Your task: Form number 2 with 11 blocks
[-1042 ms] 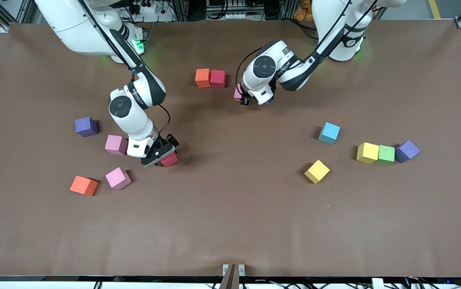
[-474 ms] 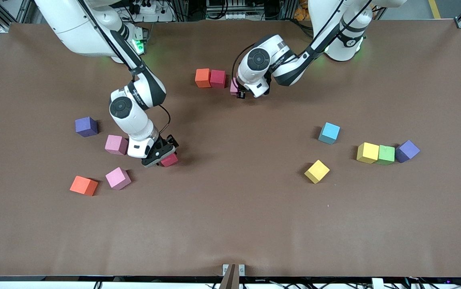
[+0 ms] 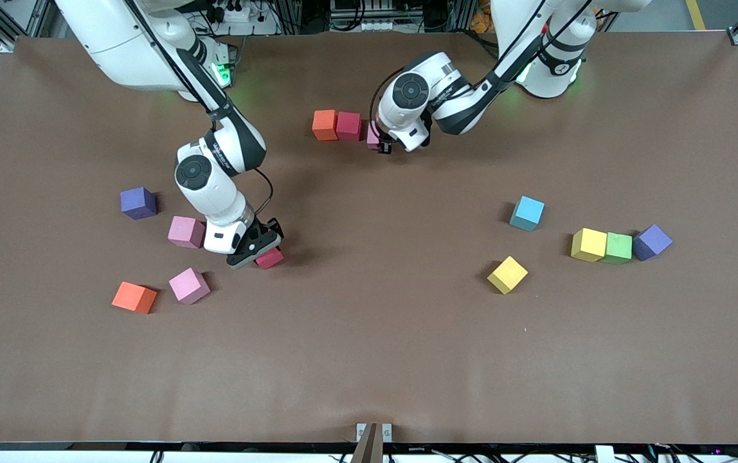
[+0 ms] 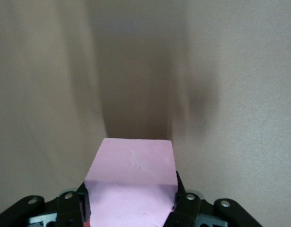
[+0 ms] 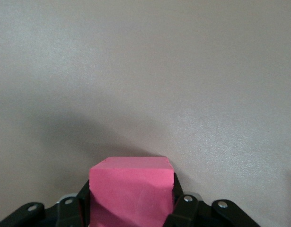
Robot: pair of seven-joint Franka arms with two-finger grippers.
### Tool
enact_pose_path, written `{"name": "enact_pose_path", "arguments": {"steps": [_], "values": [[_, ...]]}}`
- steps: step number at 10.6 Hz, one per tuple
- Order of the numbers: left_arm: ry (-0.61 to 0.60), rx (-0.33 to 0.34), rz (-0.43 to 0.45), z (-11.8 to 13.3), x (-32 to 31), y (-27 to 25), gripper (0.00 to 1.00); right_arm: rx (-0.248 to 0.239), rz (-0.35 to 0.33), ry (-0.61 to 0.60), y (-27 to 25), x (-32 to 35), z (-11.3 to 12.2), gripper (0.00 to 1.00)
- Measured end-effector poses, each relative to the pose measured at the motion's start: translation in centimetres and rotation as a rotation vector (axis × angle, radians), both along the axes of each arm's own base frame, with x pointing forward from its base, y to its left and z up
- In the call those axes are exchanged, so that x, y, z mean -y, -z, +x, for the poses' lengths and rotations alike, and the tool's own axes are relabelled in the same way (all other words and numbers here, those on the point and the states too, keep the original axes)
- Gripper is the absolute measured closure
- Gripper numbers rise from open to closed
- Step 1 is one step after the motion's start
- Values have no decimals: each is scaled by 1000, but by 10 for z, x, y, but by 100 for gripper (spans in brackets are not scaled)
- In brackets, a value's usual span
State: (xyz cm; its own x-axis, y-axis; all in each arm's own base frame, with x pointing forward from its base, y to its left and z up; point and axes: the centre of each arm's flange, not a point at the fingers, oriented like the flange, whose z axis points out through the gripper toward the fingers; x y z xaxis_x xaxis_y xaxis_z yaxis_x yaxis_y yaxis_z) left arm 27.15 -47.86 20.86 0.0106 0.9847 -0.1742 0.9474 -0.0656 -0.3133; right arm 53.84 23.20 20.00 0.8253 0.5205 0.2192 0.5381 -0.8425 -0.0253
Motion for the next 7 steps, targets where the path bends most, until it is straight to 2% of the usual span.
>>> {"name": "enact_pose_path", "arguments": {"steps": [4, 7], "values": [[-16, -22, -6, -11, 6, 1, 37, 19, 8, 3, -10, -3, 9, 38], [-21, -22, -24, -18, 11, 4, 37, -21, -3, 28, -16, -7, 16, 38]]}}
